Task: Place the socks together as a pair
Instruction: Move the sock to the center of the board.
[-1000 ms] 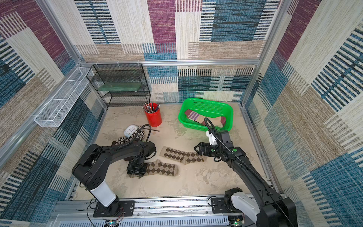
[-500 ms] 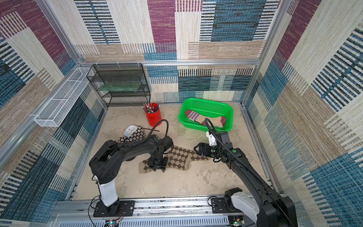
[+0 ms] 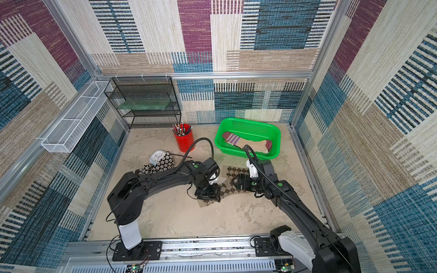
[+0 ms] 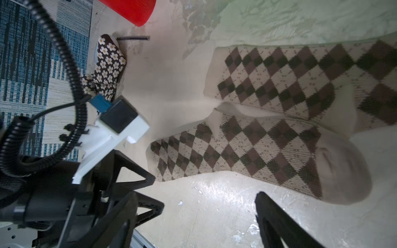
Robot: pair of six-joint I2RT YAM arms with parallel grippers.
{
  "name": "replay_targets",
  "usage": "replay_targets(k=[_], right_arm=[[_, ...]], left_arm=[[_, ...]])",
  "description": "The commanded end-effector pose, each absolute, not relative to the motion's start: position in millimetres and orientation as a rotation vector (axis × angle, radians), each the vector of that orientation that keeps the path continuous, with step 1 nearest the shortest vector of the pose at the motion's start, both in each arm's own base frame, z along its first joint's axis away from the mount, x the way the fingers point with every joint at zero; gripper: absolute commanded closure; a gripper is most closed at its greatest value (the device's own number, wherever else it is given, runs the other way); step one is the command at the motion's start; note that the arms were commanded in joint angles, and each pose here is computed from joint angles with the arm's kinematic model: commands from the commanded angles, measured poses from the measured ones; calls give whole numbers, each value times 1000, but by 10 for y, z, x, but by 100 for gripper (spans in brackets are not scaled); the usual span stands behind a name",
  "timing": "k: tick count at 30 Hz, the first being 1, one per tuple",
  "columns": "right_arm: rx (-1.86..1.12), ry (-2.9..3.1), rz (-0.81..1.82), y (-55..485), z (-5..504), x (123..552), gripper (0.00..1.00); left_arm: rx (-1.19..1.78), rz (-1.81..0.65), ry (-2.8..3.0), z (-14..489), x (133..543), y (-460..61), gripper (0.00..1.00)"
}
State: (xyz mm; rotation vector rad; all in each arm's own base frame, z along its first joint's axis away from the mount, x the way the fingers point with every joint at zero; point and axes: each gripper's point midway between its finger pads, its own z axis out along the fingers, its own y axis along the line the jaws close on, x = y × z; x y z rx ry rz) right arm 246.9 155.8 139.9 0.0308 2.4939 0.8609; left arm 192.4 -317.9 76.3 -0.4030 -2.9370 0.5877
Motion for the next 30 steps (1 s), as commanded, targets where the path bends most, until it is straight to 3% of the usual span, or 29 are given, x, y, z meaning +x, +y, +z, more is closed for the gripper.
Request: replay_targets(k=[1, 7, 18, 30], right_arm=[[56, 2462, 846, 1532, 1459, 2512, 12], [75, 2447, 859, 1531, 1489, 2501, 12], [79, 2445, 857, 1529, 1543, 2497, 11], [82, 2431, 868, 1517, 1584, 2449, 11]], left_arm=[[-507, 419, -2977, 821, 1839, -2769, 26], [-940, 204, -2996, 807, 1922, -2487, 23], [-1601, 47, -2750, 632, 1881, -2772, 28], [-1679, -168, -2745, 384, 2060, -2773, 39]])
